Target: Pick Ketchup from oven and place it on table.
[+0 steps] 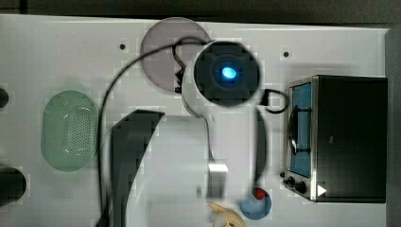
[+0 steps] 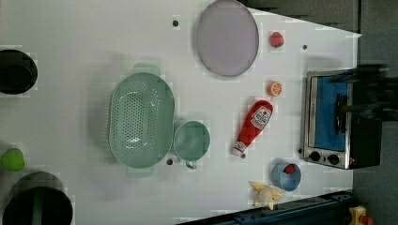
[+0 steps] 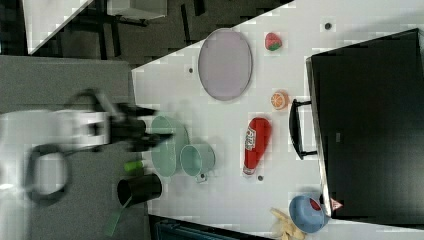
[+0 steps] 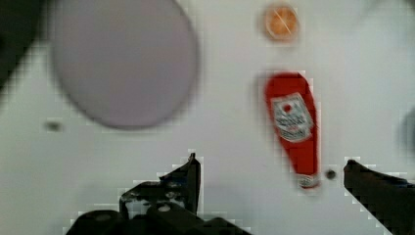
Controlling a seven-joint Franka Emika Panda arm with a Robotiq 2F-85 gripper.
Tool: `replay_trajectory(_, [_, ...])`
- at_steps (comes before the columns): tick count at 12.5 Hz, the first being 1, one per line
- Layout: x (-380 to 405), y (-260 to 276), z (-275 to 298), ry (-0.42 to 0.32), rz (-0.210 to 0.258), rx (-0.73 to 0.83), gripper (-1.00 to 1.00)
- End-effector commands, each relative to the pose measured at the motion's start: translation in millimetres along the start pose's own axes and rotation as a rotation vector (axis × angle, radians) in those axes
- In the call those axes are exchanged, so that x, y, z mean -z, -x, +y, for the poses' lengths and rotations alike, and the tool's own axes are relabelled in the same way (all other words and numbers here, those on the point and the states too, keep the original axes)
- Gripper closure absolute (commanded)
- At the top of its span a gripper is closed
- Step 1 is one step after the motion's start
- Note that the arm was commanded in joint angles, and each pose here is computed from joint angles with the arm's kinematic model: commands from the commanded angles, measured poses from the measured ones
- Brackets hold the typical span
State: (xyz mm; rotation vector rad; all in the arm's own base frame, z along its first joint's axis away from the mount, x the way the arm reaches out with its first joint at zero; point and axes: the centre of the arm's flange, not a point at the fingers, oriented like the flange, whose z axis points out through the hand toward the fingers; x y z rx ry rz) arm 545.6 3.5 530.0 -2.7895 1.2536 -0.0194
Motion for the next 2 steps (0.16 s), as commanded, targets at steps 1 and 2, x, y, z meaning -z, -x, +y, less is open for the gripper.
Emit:
replay_trajectory(1, [59.6,-3.4,12.1,0.022,0.049,-0.011,-1.0])
replay_trajectory(2, [75.8,-1.5,16.4,0.062,0.064,-0.003,-1.0])
